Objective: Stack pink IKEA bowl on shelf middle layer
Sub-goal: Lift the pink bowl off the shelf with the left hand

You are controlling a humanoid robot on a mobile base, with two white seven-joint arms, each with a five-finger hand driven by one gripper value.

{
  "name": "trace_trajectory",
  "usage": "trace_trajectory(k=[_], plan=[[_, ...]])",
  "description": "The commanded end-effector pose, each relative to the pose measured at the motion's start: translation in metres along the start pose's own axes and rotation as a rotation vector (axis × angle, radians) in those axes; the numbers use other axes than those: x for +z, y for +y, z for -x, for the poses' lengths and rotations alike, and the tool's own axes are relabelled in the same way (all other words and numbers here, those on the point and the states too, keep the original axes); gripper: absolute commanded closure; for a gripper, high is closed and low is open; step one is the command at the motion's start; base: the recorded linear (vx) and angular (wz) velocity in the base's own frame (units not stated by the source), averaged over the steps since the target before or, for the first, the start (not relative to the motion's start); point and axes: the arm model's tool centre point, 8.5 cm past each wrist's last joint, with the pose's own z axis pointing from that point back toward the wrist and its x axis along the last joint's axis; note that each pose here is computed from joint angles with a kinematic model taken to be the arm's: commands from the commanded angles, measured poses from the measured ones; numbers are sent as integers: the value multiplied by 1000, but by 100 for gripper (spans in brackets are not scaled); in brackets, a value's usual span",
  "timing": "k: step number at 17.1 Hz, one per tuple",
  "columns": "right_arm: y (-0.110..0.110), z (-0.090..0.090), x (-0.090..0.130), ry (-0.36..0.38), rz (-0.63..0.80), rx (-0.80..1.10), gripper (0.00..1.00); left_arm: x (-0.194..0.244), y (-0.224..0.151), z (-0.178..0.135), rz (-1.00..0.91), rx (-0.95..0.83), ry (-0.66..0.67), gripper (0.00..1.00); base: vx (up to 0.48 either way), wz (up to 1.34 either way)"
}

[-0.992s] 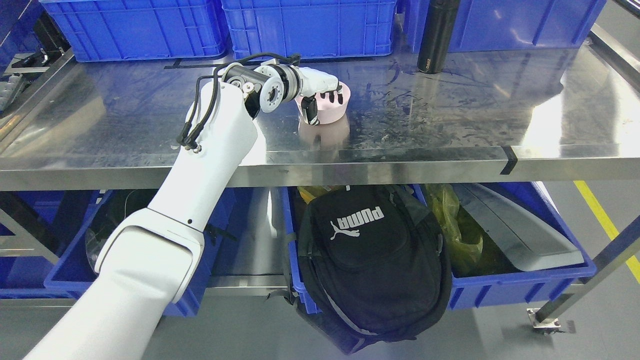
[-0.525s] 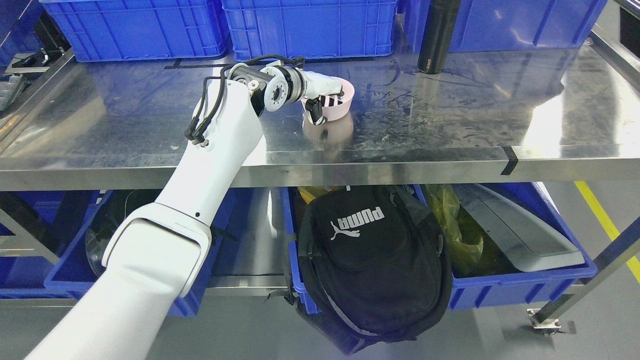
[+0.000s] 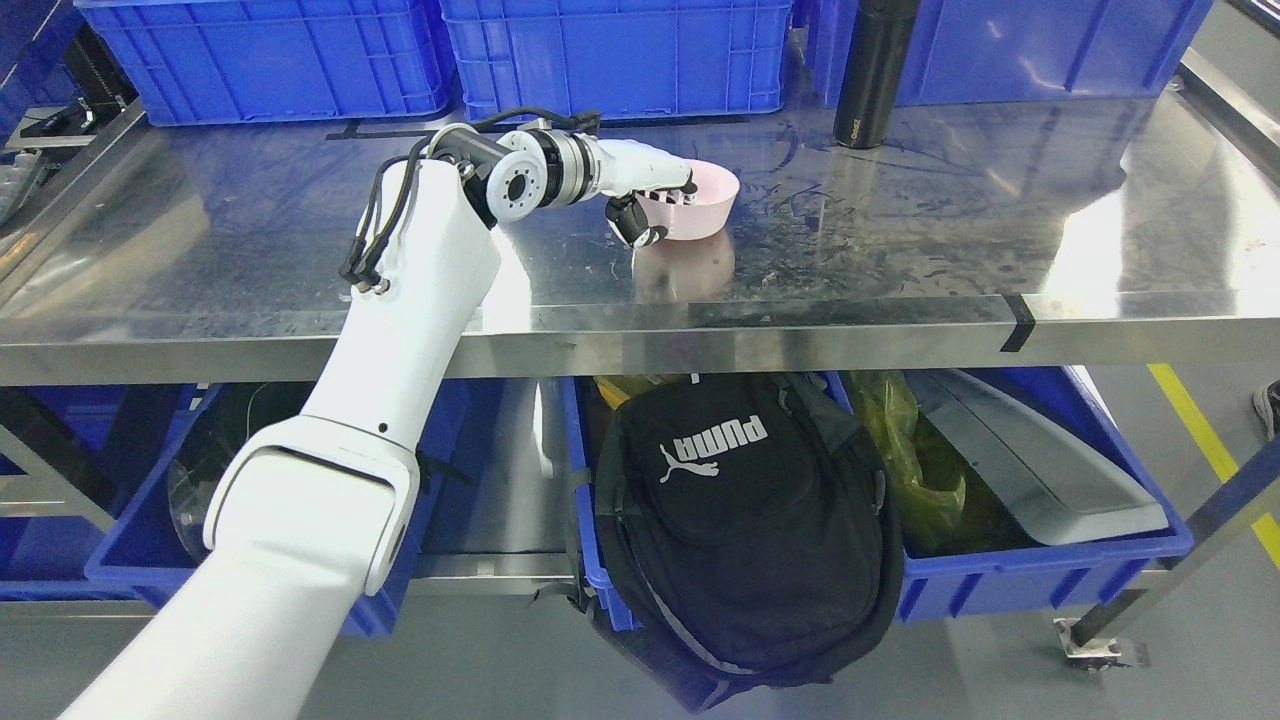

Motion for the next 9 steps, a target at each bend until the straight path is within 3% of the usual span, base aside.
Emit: trace_trajectory(k=[1, 7, 9], plan=[[-10, 10, 0, 8, 16, 2, 0, 78, 22, 45, -286, 41, -31, 99, 7, -27], [-10, 10, 0, 8, 16, 2, 0, 115, 11, 20, -462, -105, -136, 100, 0, 0], [-10, 10, 0, 8, 16, 2, 0, 127, 5, 20, -526, -74, -157, 100, 0, 0]])
